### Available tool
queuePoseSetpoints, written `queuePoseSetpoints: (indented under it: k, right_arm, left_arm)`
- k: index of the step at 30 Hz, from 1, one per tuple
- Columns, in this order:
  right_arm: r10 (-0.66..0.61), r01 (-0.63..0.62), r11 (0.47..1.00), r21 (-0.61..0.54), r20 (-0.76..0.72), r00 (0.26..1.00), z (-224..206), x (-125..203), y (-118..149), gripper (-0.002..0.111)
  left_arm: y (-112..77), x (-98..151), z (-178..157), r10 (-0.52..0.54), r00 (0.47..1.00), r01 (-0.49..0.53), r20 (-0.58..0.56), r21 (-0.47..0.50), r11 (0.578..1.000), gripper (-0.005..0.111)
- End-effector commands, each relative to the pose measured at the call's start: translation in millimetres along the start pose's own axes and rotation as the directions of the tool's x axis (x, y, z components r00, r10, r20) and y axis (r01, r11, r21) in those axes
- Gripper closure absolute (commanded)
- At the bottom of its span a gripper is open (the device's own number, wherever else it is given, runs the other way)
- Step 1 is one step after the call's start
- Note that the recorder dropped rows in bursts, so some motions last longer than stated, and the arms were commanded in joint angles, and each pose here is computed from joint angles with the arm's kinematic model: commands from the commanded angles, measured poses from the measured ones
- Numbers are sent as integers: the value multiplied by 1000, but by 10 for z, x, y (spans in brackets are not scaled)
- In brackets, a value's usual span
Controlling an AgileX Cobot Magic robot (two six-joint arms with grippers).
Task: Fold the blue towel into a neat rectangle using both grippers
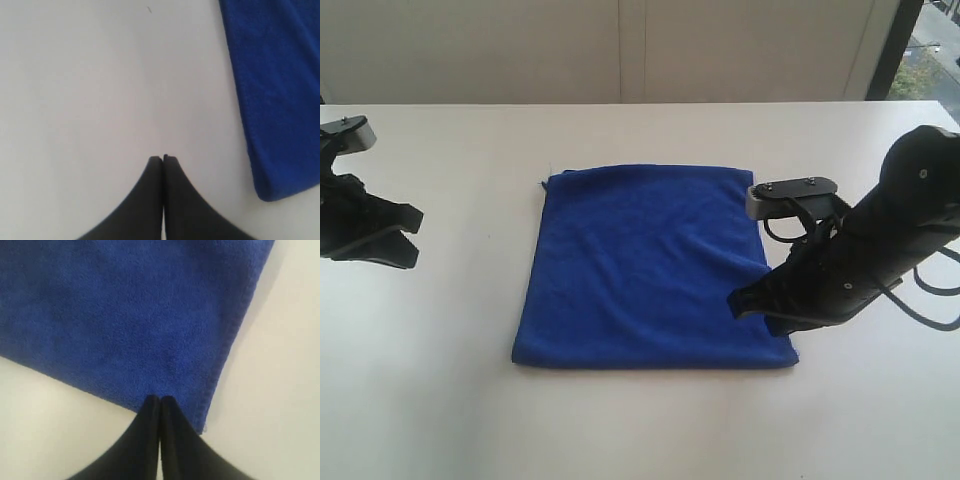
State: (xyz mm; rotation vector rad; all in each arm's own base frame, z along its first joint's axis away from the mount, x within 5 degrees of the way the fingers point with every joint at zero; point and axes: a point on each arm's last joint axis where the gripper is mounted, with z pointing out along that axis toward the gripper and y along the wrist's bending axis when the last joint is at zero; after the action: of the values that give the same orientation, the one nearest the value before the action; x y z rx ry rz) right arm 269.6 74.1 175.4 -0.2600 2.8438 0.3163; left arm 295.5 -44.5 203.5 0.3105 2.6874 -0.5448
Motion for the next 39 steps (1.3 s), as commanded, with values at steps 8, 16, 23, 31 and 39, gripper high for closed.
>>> queuePoseSetpoints:
  k: [8, 16, 23, 31, 39]
  right_arm:
    - [1, -1, 1000, 5, 2, 1000, 8, 6, -9, 108]
    - [1, -1, 1000, 6, 6, 1000, 8, 2, -9, 108]
    - [1, -1, 1000, 8, 14, 1000, 8, -4, -11, 108]
    - [1, -1, 1000, 8, 14, 1000, 8, -4, -11, 108]
    - [1, -1, 1000, 9, 18, 1000, 8, -8, -12, 108]
  left_arm:
    - [-763, 138, 168, 241, 966, -210, -95, 255, 944, 107]
    - [-1160, 272, 288, 410, 905, -366, -113, 283, 887, 107]
    - [-1147, 294, 418, 438, 888, -392, -139, 267, 880, 107]
    - [-1025, 364, 756, 411, 881, -350, -236, 262, 900, 107]
    - [-937, 451, 954, 413, 855, -339, -314, 264, 903, 107]
